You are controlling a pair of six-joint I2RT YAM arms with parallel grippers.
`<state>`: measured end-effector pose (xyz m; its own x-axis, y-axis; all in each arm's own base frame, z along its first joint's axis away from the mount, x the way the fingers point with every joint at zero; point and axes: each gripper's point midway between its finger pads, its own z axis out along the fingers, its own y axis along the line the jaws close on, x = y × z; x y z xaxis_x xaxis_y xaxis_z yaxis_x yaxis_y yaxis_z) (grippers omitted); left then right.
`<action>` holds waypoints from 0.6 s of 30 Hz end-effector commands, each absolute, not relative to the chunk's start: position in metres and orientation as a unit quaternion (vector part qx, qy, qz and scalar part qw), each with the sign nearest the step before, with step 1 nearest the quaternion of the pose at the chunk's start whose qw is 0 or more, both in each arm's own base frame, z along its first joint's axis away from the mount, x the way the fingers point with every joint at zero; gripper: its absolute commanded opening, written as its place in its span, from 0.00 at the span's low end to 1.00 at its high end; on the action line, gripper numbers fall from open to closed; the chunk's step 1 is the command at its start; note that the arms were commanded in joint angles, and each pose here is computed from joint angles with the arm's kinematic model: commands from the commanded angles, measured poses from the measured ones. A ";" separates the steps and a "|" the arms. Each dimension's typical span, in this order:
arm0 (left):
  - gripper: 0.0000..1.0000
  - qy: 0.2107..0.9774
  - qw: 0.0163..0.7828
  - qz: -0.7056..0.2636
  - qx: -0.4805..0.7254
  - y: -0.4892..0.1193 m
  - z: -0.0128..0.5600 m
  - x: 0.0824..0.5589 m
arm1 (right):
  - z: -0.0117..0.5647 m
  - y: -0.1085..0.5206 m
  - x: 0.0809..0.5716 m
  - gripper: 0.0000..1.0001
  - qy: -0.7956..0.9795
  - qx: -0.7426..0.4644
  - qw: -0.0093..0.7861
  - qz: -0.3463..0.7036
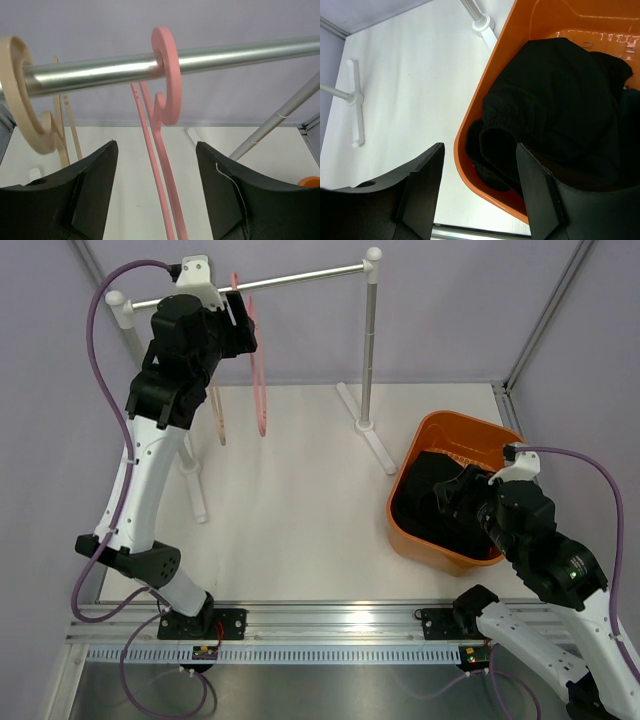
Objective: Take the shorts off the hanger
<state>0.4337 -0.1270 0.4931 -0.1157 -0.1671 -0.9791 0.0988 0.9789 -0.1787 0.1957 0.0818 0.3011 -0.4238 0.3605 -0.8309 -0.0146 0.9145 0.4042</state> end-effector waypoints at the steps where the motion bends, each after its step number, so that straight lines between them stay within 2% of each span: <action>1: 0.68 0.732 0.672 -0.115 0.008 -0.140 0.506 0.402 | 0.315 0.087 0.200 0.69 0.805 0.101 0.549 0.201; 6: 0.71 0.742 0.653 -0.117 0.092 -0.190 0.495 0.345 | 0.326 0.096 0.207 0.71 0.789 0.088 0.566 0.222; 9: 0.72 0.737 0.645 -0.152 0.132 -0.212 0.491 0.304 | 0.333 0.098 0.211 0.72 0.782 0.084 0.576 0.224; 10: 0.72 0.750 0.627 -0.151 0.148 -0.220 0.468 0.299 | 0.335 0.099 0.212 0.73 0.780 0.083 0.578 0.226; 12: 0.73 0.742 0.625 -0.176 0.169 -0.227 0.463 0.272 | 0.340 0.103 0.212 0.74 0.776 0.076 0.581 0.236; 13: 0.74 0.759 0.597 -0.177 0.190 -0.236 0.428 0.266 | 0.341 0.106 0.212 0.74 0.775 0.073 0.580 0.241; 14: 0.74 0.749 0.598 -0.200 0.202 -0.239 0.428 0.249 | 0.343 0.108 0.213 0.74 0.771 0.070 0.583 0.248; 18: 0.74 0.769 0.556 -0.203 0.241 -0.245 0.363 0.221 | 0.345 0.118 0.213 0.76 0.767 0.056 0.581 0.267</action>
